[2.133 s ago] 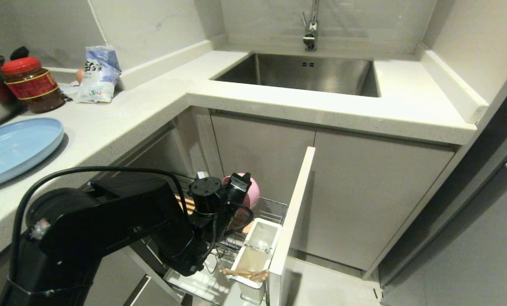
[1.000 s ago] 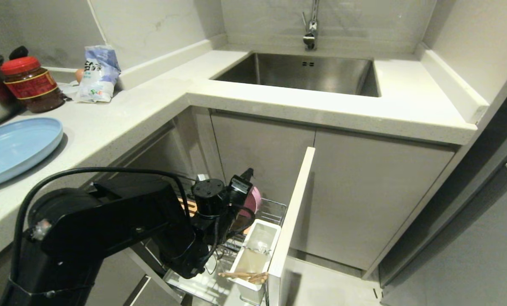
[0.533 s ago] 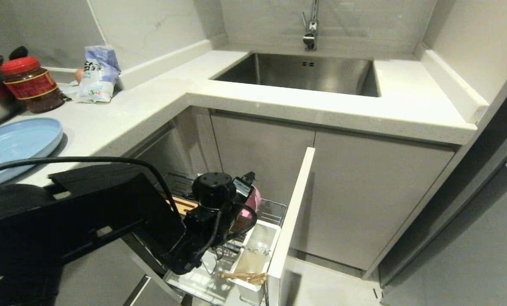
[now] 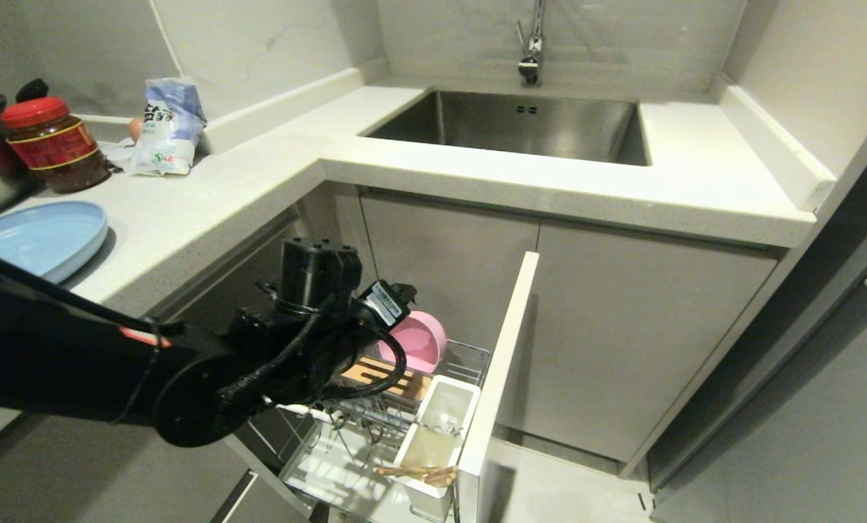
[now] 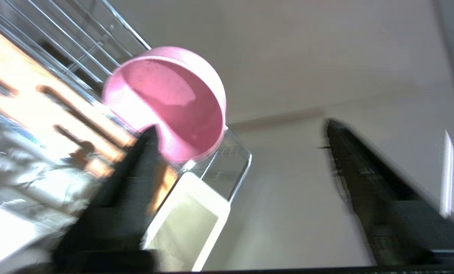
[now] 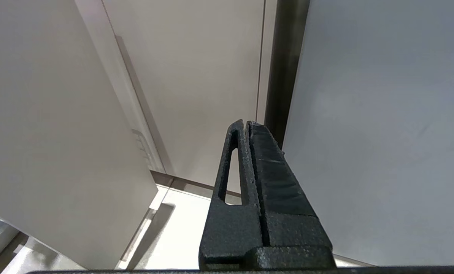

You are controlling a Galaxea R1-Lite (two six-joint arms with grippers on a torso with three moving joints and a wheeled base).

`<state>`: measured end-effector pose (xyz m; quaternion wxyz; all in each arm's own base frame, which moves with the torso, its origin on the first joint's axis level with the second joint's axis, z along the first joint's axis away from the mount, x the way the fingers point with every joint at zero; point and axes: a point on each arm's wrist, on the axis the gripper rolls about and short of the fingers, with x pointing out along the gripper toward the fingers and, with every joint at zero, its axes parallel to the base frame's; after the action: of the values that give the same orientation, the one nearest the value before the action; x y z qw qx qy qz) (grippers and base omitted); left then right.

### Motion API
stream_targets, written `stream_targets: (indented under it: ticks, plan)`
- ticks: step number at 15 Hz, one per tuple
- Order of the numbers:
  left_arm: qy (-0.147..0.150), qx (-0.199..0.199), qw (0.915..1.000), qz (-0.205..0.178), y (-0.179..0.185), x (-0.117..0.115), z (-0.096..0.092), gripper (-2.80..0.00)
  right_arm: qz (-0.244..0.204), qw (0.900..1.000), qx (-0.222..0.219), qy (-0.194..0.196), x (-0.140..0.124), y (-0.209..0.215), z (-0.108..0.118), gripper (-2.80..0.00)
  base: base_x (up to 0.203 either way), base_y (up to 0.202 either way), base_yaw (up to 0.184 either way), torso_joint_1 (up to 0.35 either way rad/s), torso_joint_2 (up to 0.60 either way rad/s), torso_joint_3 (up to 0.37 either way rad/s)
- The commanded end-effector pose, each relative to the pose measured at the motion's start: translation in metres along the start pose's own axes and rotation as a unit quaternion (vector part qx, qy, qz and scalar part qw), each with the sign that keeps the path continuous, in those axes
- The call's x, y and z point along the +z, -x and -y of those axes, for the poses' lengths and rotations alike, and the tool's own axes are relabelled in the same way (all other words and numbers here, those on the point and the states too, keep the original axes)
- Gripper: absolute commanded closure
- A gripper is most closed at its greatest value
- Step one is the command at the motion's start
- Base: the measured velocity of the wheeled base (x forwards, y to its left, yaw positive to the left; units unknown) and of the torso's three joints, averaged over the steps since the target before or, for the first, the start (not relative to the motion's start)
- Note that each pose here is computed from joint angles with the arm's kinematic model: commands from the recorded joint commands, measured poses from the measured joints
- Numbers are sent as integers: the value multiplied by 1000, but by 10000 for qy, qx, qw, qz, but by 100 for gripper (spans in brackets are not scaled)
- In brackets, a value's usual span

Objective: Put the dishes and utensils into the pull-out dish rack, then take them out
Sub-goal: Pick up the plate and place it in the cupboard

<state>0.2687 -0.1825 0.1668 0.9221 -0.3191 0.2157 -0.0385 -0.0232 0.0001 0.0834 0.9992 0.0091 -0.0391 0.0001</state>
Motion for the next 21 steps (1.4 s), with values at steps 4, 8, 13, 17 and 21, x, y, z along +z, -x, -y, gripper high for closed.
stream_targets:
  ticks: [4,8,13,17,21]
  plan:
    - [-1708,-410,9828,565,92,62,16,0,-123,9999,0,-1,-7,-1,0,0,0,0,0,0,0,0]
    - [-2369,-183,9642,1177,132,117,30,0,-123,9999,0,-1,-7,-1,0,0,0,0,0,0,0,0]
    - [-2286,973,9549,1627,171,180,43,0,-123,9999,0,-1,-7,-1,0,0,0,0,0,0,0,0]
    - [-2306,2780,9253,1159,148,199,11,0,-123,9999,0,-1,-7,-1,0,0,0,0,0,0,0,0]
    - [-1966,3601,9045,1168,122,222,-13,0,-123,9999,0,-1,-7,-1,0,0,0,0,0,0,0,0]
